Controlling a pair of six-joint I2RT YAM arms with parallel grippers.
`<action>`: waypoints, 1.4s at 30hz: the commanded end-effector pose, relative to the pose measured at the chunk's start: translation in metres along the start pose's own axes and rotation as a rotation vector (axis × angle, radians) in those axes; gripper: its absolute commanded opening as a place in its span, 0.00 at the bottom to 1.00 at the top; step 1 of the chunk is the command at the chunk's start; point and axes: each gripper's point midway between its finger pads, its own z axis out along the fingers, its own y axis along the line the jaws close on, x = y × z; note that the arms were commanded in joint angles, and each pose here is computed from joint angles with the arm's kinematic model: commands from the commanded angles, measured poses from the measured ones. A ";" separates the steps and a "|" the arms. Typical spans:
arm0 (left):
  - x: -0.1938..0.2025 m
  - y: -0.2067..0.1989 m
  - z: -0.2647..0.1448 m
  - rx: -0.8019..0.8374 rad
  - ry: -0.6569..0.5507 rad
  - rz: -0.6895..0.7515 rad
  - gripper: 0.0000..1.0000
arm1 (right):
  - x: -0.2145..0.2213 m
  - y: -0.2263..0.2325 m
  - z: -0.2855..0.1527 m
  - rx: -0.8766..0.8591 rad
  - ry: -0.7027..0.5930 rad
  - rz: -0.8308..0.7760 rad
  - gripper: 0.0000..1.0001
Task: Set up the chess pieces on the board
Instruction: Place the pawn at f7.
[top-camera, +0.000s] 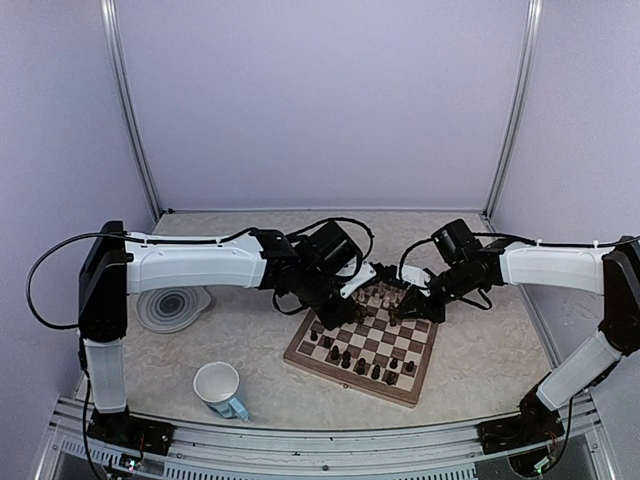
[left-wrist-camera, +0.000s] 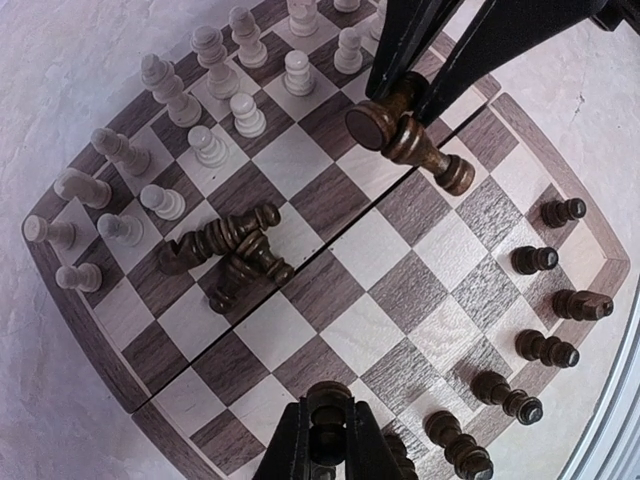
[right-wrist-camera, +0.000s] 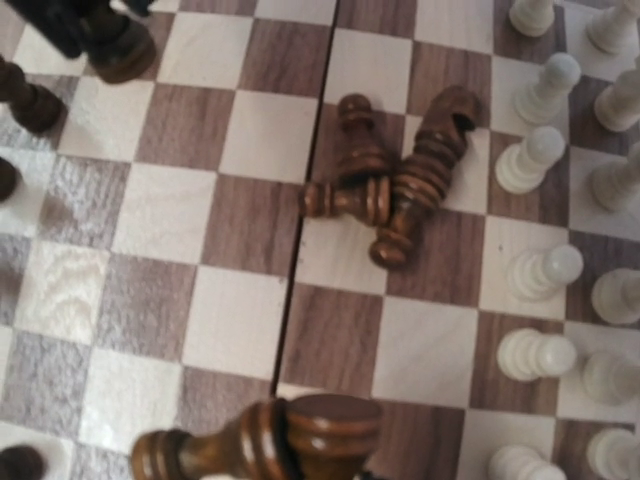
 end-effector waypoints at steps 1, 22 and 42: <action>-0.003 0.001 -0.024 0.023 -0.047 -0.045 0.00 | -0.019 0.000 -0.010 0.000 -0.085 -0.028 0.00; 0.028 -0.018 0.007 0.055 0.062 0.029 0.00 | -0.010 -0.021 -0.023 0.047 -0.097 0.019 0.00; 0.043 -0.020 0.030 0.063 0.131 0.048 0.03 | -0.008 -0.022 -0.024 0.047 -0.097 0.024 0.00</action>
